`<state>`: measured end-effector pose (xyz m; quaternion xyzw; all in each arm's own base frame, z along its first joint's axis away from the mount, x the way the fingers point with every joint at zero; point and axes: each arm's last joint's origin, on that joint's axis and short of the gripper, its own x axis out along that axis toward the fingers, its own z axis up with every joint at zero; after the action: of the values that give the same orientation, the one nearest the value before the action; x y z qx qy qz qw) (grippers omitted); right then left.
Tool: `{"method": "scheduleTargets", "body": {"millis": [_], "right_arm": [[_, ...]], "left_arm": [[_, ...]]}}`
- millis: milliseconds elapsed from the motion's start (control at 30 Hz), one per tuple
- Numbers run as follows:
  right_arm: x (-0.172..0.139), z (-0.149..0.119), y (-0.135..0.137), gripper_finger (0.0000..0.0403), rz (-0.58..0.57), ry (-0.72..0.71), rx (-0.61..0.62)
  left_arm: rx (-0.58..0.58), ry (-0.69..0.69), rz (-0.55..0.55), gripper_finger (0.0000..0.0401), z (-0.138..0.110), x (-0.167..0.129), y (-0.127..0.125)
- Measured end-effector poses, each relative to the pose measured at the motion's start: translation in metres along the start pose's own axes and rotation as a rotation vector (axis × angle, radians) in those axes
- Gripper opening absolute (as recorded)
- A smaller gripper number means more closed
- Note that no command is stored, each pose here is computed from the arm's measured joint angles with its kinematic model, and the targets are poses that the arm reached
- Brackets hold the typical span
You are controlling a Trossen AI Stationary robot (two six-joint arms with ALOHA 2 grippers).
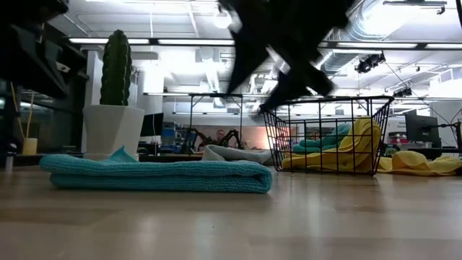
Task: Fold microfiber towels
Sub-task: Fold the blue microfiber towel
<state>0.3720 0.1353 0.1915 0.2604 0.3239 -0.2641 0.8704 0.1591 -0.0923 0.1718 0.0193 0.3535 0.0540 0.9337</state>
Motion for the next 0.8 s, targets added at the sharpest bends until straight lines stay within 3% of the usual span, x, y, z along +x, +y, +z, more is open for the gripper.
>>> {"method": "scheduleTargets", "body": {"millis": [100,300,533,800], "right_arm": [[0.007,-0.016,-0.013,0.0259,-0.100,0.050,0.090],[0.024,-0.033,-0.035,0.0259,-0.160,0.066,0.230],[0.039,-0.036,-0.040,0.0259,-0.025,0.085,0.329],[0.048,-0.048,-0.040,0.0259,-0.048,0.103,0.373]], "left_arm": [[0.007,-0.017,-0.023,0.0000,0.001,-0.004,-0.002],[0.034,-0.015,-0.016,0.0000,-0.001,-0.002,-0.004],[0.053,0.002,0.004,0.0000,-0.003,0.001,-0.005],[0.054,0.009,0.013,0.0000,-0.004,0.004,-0.005]]}}
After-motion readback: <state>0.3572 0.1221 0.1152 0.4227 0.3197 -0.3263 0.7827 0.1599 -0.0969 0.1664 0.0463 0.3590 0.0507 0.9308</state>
